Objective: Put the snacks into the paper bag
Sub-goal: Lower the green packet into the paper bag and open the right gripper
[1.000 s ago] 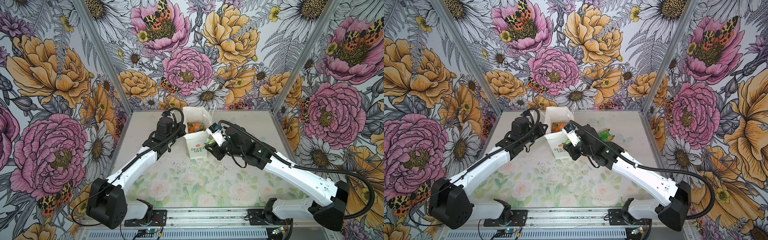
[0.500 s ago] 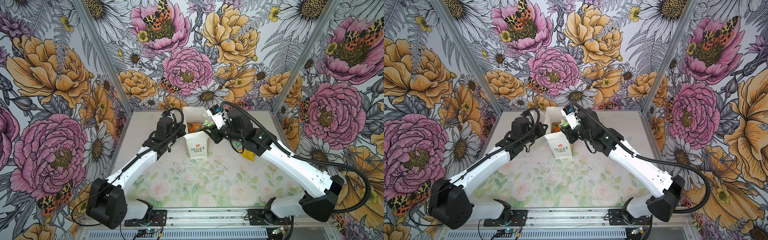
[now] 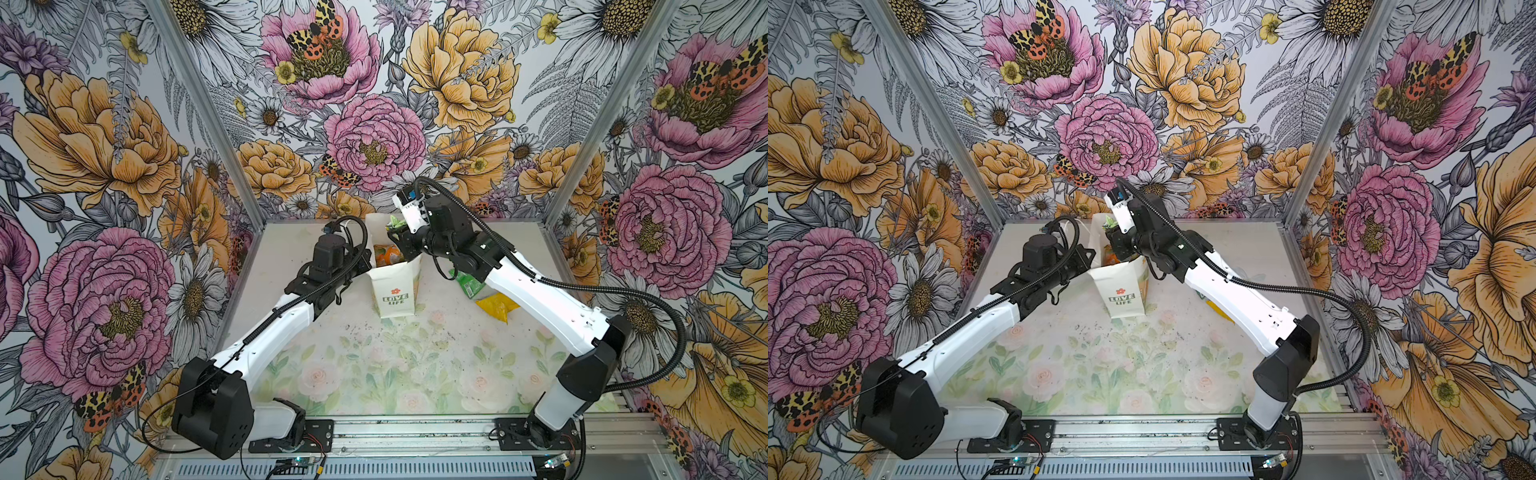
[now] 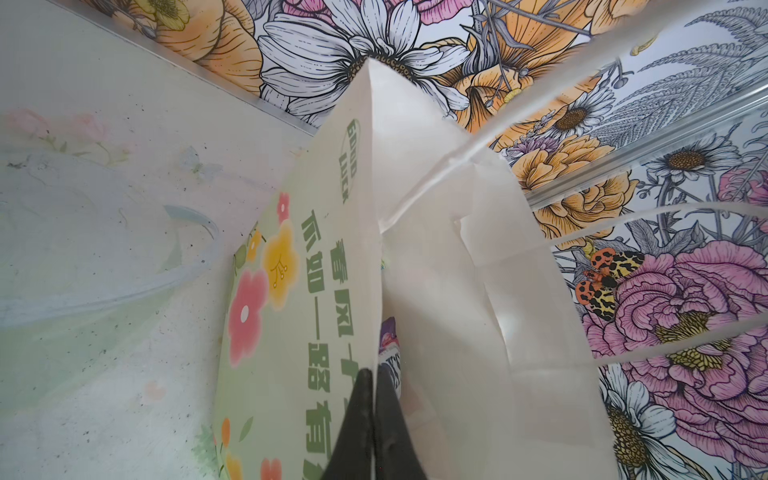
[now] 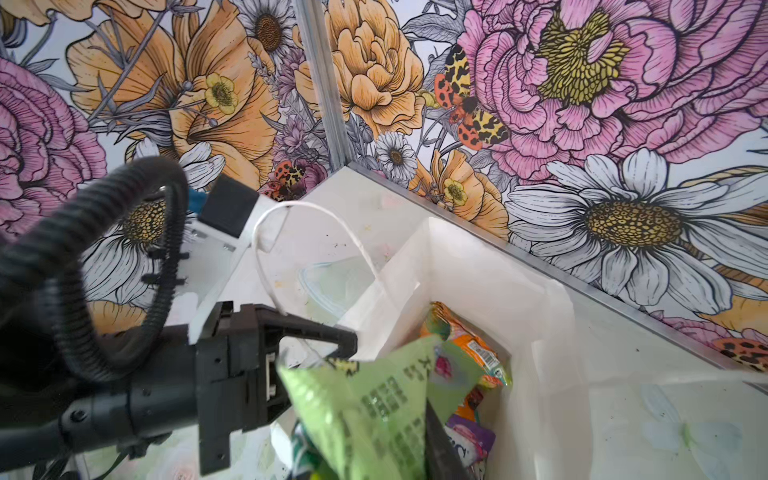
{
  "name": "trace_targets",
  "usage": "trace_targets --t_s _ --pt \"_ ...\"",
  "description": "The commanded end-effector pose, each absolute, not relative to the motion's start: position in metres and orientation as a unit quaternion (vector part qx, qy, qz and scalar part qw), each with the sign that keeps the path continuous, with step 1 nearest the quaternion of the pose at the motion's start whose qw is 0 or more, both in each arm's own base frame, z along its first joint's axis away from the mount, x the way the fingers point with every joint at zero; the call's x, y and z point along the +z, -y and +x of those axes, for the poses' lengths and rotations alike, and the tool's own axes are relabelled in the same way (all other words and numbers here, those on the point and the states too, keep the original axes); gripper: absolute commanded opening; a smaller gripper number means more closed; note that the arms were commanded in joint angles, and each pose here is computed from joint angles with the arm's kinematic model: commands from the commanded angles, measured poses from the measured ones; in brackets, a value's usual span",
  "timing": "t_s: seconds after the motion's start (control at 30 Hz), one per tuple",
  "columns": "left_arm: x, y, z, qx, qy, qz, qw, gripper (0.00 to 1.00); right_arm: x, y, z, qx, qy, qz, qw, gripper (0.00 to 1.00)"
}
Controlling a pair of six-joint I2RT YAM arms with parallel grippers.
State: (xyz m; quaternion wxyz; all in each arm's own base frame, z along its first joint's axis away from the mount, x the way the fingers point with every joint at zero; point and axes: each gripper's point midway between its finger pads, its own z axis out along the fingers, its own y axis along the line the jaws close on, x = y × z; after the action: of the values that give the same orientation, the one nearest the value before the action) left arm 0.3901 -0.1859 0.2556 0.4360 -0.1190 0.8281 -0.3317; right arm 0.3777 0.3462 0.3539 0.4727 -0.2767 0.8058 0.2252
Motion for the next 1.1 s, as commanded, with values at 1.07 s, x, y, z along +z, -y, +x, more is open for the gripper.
trace_targets --t_s 1.07 --pt "0.278 0.184 0.387 -0.339 -0.813 -0.112 0.46 0.0 0.314 -0.379 0.449 0.198 -0.832 -0.222 0.468 0.54"
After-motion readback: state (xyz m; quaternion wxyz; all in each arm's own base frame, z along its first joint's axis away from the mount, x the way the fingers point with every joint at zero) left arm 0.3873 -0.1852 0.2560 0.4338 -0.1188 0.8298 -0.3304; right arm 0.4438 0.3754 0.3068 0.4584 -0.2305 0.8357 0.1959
